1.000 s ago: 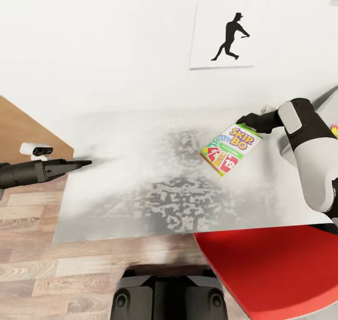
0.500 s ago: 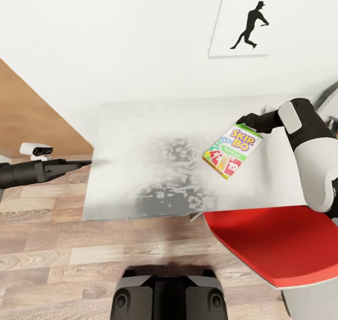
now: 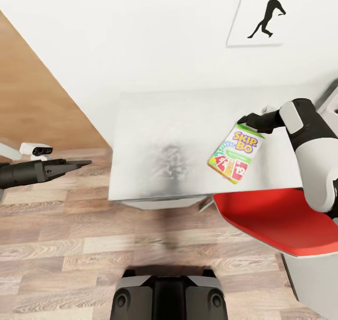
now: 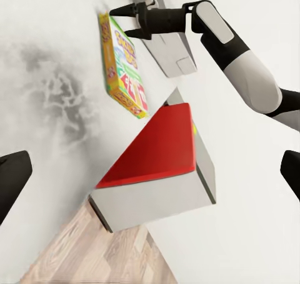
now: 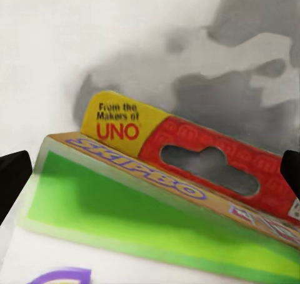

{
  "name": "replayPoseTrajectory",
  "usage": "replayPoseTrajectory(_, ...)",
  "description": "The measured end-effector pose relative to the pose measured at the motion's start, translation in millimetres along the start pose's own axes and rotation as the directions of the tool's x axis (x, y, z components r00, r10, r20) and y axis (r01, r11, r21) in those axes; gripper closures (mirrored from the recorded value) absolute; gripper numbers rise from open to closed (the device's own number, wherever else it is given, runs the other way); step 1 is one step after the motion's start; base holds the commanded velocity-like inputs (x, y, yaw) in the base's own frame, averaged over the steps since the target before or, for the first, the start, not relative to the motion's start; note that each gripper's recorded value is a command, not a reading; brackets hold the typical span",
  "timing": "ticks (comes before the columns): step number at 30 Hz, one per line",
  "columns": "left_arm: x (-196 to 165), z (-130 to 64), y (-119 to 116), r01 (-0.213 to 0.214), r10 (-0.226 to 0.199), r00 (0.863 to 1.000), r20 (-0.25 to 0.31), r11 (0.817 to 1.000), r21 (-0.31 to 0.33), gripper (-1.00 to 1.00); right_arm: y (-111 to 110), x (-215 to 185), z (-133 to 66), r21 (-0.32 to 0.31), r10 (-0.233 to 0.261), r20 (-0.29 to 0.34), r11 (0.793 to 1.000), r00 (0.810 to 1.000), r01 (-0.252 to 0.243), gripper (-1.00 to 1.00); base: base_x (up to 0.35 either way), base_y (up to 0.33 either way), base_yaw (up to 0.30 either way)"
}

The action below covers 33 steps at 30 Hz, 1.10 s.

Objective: Put all the toys in the child's room - the three board games (two on the bed and one on the table), the two jigsaw puzzles on the table, and the tennis ball on the table - inside the toy box on the table in the child's room.

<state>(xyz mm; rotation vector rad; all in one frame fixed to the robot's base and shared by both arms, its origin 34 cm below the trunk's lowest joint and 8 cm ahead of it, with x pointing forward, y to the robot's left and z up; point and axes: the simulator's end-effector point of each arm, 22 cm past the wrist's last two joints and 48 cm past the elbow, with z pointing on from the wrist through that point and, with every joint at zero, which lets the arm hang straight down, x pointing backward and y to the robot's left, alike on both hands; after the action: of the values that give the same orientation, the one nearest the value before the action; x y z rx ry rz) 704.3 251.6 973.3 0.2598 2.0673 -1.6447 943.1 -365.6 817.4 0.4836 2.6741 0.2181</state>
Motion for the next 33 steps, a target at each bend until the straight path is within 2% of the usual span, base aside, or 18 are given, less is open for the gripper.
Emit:
replayPoseTrajectory(7,0.2,0.1,-0.4,0.000,0.000,1.000,0.000,1.000,0.001,-1.00,-2.5,-1.4,-1.3,0.002,0.003,0.003,1.000,1.000,-0.003,-1.00,-0.149,0.141,0.000)
replayPoseTrajectory(25,0.0,-0.1,-0.2,0.000,0.000,1.000,0.000,1.000,0.001,-1.00,-3.4,-2.3,-1.8,0.002,0.003,0.004,1.000,1.000,-0.003,-1.00,-0.156,0.007,0.000)
replayPoseTrajectory(33,-0.5,-0.7,-0.2,0.000,0.000,1.000,0.002,1.000,-0.001,-1.00,-3.2,-2.1,-1.9,0.003,0.002,0.004,1.000,1.000,-0.002,-1.00,-0.122,0.145,0.000)
